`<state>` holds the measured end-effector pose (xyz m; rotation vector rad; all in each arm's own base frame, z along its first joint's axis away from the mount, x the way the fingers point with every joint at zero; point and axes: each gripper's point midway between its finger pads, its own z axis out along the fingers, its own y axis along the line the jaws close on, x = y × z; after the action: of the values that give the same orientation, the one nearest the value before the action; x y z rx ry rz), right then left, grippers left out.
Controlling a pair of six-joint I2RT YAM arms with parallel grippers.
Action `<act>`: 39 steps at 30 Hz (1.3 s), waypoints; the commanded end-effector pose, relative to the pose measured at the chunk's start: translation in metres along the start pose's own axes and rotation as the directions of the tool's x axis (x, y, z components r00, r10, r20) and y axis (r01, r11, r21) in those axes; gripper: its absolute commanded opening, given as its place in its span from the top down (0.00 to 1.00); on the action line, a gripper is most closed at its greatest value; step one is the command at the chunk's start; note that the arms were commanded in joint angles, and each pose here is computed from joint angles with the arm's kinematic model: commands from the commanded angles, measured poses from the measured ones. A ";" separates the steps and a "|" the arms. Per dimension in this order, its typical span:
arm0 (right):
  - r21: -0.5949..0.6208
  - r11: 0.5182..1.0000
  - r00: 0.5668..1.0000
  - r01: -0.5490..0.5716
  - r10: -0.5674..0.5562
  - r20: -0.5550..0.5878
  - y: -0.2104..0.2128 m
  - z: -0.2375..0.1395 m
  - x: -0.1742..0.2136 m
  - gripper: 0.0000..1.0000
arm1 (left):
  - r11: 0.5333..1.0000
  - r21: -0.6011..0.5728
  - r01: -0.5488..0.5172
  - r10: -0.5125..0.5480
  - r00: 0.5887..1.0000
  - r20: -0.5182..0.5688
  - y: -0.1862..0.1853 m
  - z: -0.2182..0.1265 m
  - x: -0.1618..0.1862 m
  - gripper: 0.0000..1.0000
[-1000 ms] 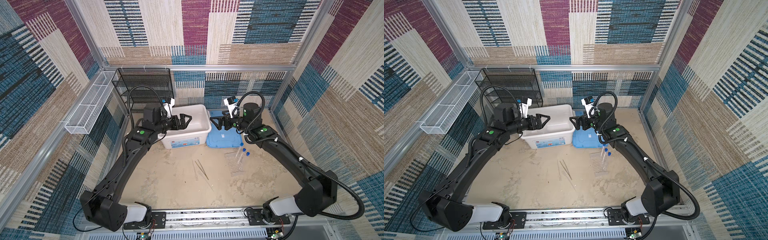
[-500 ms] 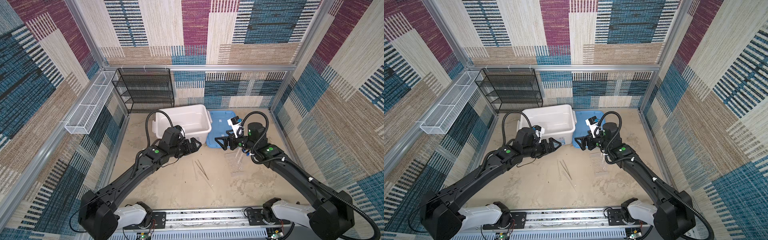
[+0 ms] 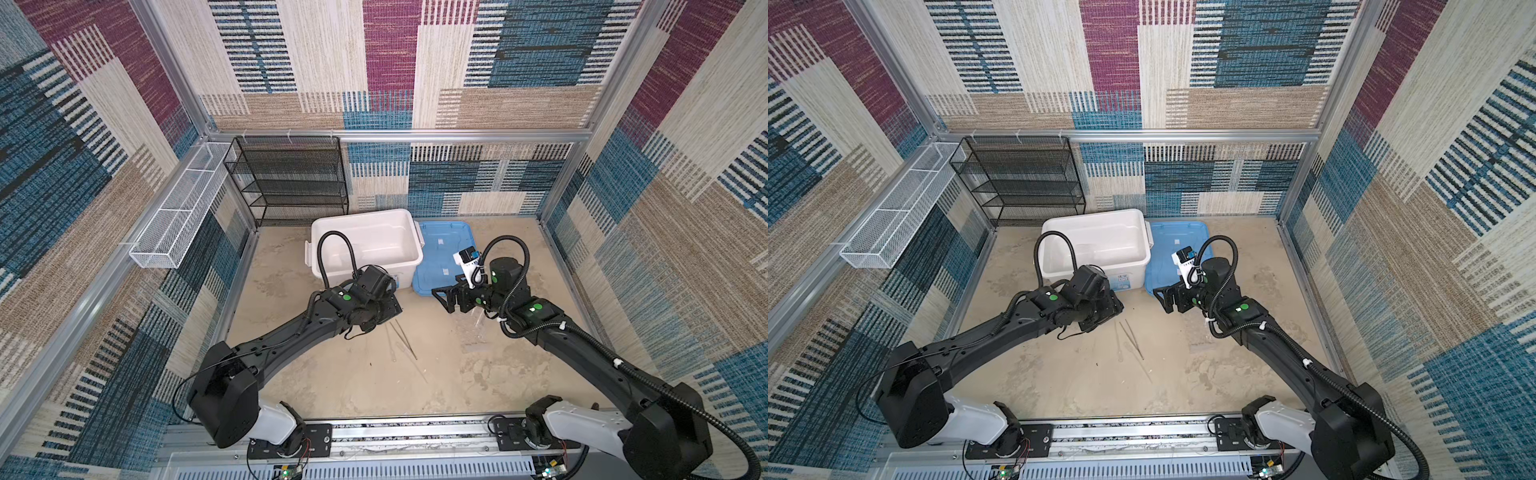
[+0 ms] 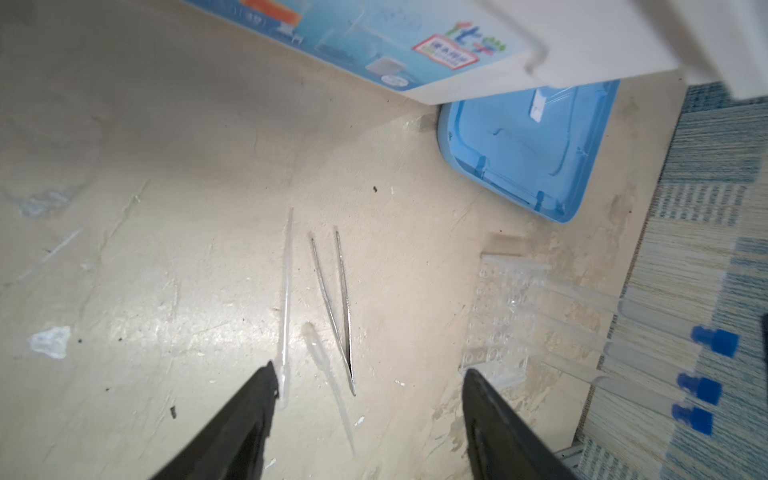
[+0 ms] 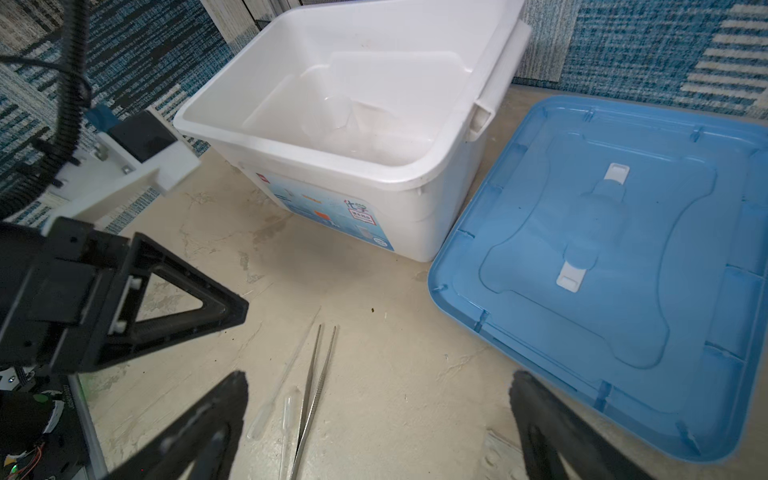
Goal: Organize the chemistry lab equipment
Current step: 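Move the left gripper down over the metal tweezers on the table, then close the left gripper on the metal tweezers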
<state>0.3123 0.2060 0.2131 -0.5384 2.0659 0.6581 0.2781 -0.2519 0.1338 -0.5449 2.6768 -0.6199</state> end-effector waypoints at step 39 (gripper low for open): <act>0.021 1.000 1.000 0.008 -0.008 -0.003 -0.005 0.010 0.006 0.00 | 0.959 -0.275 0.075 -0.090 0.995 -0.042 0.023 0.098 0.026 0.59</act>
<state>0.3152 0.2054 0.1985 -0.5295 2.0966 0.6277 0.2884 -0.2809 0.0363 -0.6756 2.8297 -0.3215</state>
